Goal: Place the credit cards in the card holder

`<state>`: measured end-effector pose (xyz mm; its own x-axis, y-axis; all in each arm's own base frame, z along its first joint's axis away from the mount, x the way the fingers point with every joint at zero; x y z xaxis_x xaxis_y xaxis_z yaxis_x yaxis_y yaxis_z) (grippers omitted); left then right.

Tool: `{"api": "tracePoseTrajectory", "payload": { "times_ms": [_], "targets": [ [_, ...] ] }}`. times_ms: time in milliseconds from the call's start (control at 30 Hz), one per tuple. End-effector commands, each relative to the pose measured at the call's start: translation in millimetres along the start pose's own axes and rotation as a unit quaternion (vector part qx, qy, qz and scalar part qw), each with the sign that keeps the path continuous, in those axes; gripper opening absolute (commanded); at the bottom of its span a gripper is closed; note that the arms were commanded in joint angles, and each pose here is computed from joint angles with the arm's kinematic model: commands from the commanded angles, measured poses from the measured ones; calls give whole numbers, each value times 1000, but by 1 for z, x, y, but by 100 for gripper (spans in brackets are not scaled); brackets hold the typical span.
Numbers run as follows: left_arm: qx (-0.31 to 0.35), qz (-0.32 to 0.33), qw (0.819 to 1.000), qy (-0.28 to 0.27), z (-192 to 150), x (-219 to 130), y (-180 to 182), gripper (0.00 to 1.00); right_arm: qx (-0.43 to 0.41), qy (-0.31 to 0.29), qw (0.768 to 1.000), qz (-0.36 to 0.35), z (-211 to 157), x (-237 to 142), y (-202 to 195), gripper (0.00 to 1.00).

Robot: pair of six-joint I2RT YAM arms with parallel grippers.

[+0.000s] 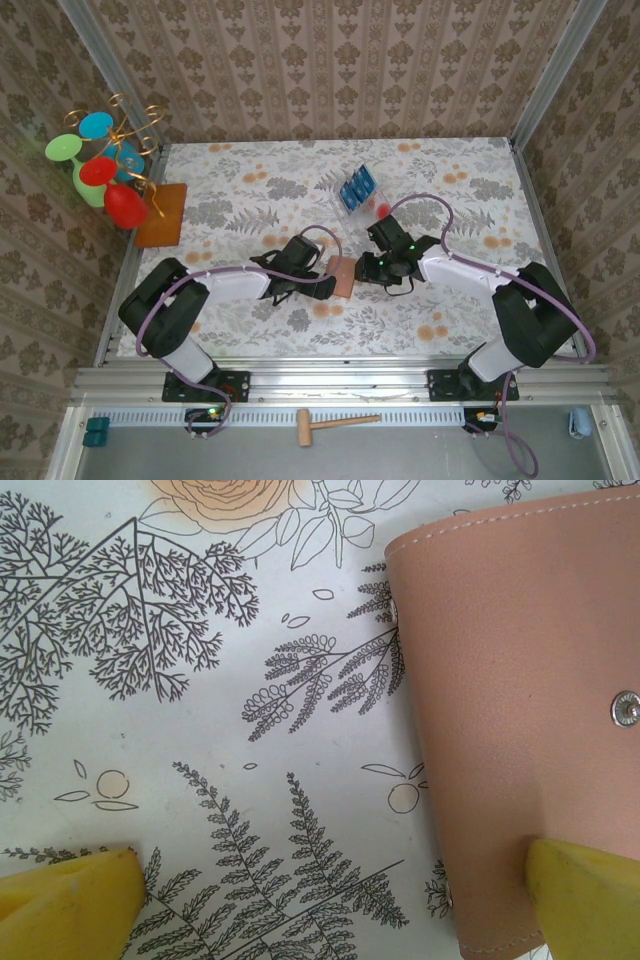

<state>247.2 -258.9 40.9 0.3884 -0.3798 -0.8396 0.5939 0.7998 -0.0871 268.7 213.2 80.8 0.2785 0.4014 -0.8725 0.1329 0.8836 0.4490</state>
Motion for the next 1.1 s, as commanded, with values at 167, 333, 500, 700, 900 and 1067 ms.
{"api": "tracePoseTrajectory", "payload": {
  "times_ms": [167, 333, 500, 700, 900, 1067],
  "targets": [
    [-7, -2, 999, 46, -31, 12, 1, 100, -1, -5, 1000, -13, 4, 4, 1, 12],
    [-6, -3, 999, 45, -31, 13, 1, 100, -2, -6, 1000, -15, 4, 4, 0, 2],
    [-6, -4, 999, 44, -30, 13, 0, 100, -4, -7, 1000, -6, 5, 2, 4, 0],
    [-5, -5, 999, 45, -30, 13, 0, 100, -8, -13, 1000, -7, 9, -2, 6, 0],
    [-5, -5, 999, 44, -30, 13, 0, 100, -14, -9, 999, 30, 10, -4, 19, 0],
    [-4, -8, 999, 44, -29, 12, -2, 100, -13, 2, 998, 65, 11, 0, 32, 0]
  ]
}}
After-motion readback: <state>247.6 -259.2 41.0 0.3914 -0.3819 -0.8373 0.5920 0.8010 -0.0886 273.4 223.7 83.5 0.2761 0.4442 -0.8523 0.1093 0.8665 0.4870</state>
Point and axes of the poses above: each hand's point on the last joint's axis, 136 mm out from that joint toward the fingers, its own x axis out along the fingers, its own y axis along the line the jaws close on, z = x × y, the point moved 2 cm from there along -x, back along the fingers, and after that the axes turned 7 degrees about x, right-handed, at the moved point
